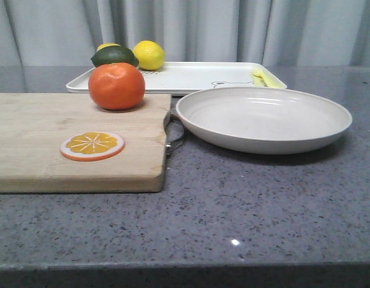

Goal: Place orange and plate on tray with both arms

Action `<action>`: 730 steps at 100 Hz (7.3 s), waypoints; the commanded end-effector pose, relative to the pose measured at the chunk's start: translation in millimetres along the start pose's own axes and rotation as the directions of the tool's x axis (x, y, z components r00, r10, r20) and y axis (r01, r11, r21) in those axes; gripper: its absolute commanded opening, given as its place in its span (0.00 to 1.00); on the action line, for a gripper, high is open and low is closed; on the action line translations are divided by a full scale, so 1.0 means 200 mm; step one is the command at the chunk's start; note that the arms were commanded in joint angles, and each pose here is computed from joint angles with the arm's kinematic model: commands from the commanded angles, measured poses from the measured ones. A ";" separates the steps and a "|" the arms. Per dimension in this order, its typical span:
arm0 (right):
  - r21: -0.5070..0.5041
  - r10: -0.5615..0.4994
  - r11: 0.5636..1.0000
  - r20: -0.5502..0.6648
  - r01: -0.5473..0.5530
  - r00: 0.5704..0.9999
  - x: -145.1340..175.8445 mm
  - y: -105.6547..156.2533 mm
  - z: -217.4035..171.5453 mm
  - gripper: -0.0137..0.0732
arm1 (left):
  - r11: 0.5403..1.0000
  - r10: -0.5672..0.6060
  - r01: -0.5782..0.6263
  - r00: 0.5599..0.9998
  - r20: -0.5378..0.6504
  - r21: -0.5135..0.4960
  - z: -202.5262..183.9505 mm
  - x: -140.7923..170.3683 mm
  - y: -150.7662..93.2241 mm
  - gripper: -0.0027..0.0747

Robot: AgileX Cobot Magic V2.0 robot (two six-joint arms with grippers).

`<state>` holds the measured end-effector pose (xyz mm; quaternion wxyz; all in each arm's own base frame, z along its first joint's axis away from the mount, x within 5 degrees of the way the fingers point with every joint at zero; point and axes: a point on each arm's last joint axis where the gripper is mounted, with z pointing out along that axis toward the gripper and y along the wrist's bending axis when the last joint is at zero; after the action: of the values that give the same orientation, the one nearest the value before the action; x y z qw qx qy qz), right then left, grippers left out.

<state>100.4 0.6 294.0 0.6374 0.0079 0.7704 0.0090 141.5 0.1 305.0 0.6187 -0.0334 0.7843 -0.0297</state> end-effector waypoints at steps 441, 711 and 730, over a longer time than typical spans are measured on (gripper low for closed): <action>0.000 -0.012 1.000 0.094 0.012 0.996 -0.09 0.00 -0.01 0.08 | 0.716 0.404 0.125 0.728 -0.554 0.687 0.85 -0.13 -1.62 0.81; -0.037 0.020 0.998 -0.506 -0.045 0.862 -0.36 0.11 0.49 0.61 | 0.694 0.082 0.032 0.989 -0.123 0.719 -0.39 -0.02 -0.38 0.01; -0.081 -0.028 0.996 -0.605 -0.027 0.796 -0.39 0.20 0.67 0.61 | 0.694 0.082 0.032 0.989 -0.123 0.719 -0.39 -0.02 -0.38 0.01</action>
<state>234.1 32.7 332.0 0.3378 -0.0099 0.9403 0.0393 66.7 -74.6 318.3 0.4918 0.2360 0.7781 -0.3115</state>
